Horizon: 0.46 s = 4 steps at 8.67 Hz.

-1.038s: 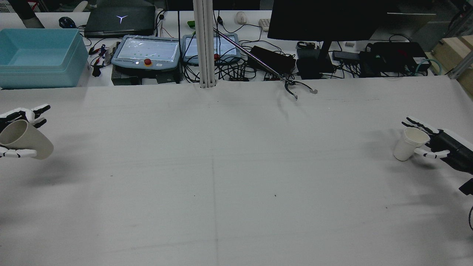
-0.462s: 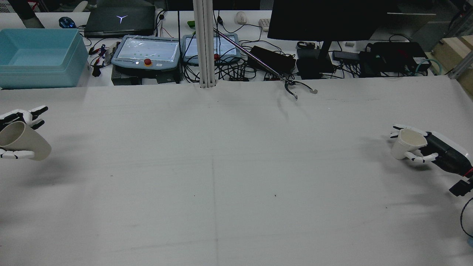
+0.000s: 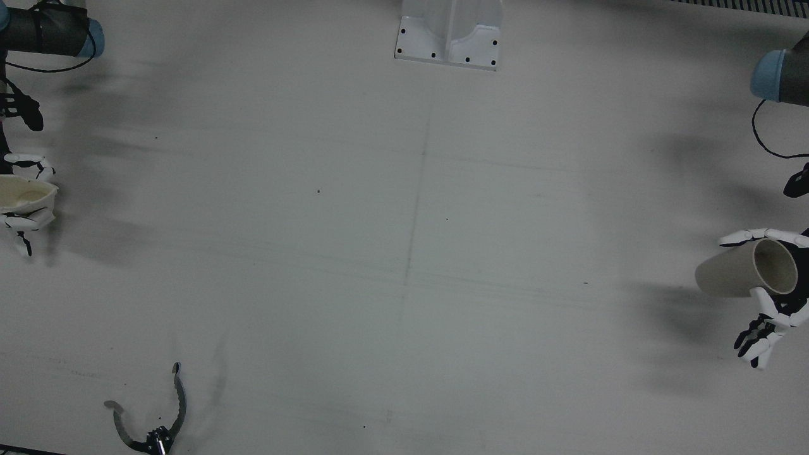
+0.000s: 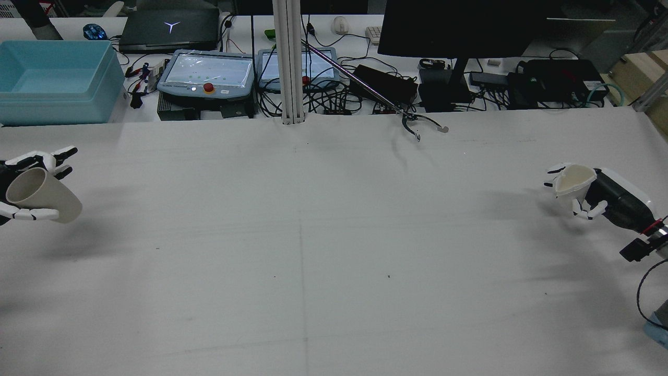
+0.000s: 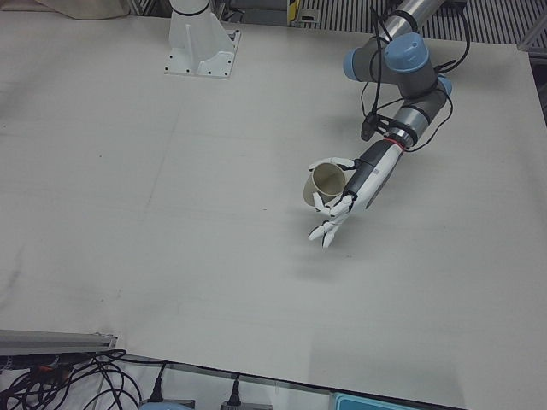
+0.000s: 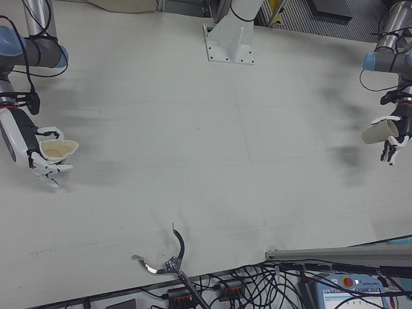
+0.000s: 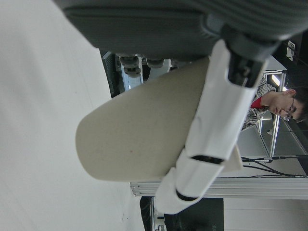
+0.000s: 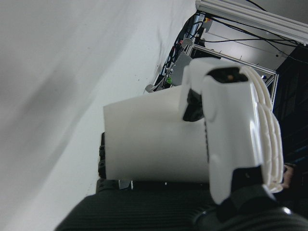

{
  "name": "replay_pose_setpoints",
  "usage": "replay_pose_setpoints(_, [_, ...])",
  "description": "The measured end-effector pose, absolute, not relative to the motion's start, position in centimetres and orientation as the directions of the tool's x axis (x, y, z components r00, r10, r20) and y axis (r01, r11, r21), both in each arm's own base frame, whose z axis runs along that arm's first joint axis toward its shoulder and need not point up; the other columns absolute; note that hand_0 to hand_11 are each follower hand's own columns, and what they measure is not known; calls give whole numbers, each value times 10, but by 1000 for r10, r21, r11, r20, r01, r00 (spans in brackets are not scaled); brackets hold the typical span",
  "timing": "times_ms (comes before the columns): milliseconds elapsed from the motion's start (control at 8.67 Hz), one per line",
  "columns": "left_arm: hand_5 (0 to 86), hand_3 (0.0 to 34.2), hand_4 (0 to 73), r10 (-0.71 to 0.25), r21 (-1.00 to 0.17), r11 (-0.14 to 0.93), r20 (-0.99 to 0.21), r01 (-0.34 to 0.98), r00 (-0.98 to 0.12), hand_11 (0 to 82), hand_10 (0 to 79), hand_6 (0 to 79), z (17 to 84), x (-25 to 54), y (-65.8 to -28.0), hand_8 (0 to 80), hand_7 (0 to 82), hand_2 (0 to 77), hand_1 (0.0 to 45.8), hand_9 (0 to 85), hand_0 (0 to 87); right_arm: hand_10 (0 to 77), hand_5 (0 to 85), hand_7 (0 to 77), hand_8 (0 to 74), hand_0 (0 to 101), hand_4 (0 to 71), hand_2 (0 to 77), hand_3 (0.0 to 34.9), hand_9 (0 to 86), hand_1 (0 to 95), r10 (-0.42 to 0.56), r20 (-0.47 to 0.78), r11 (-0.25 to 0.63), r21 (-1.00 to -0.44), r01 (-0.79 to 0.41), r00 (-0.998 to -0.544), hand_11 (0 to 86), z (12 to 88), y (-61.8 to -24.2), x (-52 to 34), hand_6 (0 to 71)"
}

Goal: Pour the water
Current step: 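Lift both held cups off the table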

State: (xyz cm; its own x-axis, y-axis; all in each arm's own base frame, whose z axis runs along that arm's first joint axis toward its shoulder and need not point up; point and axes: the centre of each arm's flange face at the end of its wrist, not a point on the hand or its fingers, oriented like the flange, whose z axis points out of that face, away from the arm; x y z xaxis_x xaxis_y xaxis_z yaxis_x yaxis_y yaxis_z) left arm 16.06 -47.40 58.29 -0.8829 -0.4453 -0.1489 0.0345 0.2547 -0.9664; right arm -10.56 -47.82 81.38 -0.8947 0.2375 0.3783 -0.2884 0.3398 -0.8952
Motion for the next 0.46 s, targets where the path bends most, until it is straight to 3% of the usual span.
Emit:
replay_pose_setpoints(115, [616,0,196,-456,-964,266,-150,27,-877,93,33,104,562,178,-487,11,87,218,311,5,801,202,267,453,371,806,175,665,122,425,169,208,377,341,-893,-295,-902,11,783,-495,-104,415])
replay_pose_setpoints(231, [622,0,196,-480,-961,277,-149,12,-865,93,27,104,532,207,-500,11,98,224,311,5,803,175,267,480,415,806,175,665,122,480,169,163,380,345,-887,-308,-911,153,742,-522,-97,458])
replay_pose_setpoints(346, [622,0,196,-515,-958,287,-148,-6,-844,93,27,104,491,247,-514,11,98,224,311,5,803,93,267,491,447,807,180,665,121,502,169,110,381,357,-877,-321,-918,224,691,-554,-86,496])
replay_pose_setpoints(462, [622,0,196,-550,-954,297,-149,-26,-822,93,27,98,449,291,-523,11,104,229,311,5,804,104,267,496,496,804,191,665,122,513,169,57,386,373,-864,-339,-921,196,631,-581,-73,556])
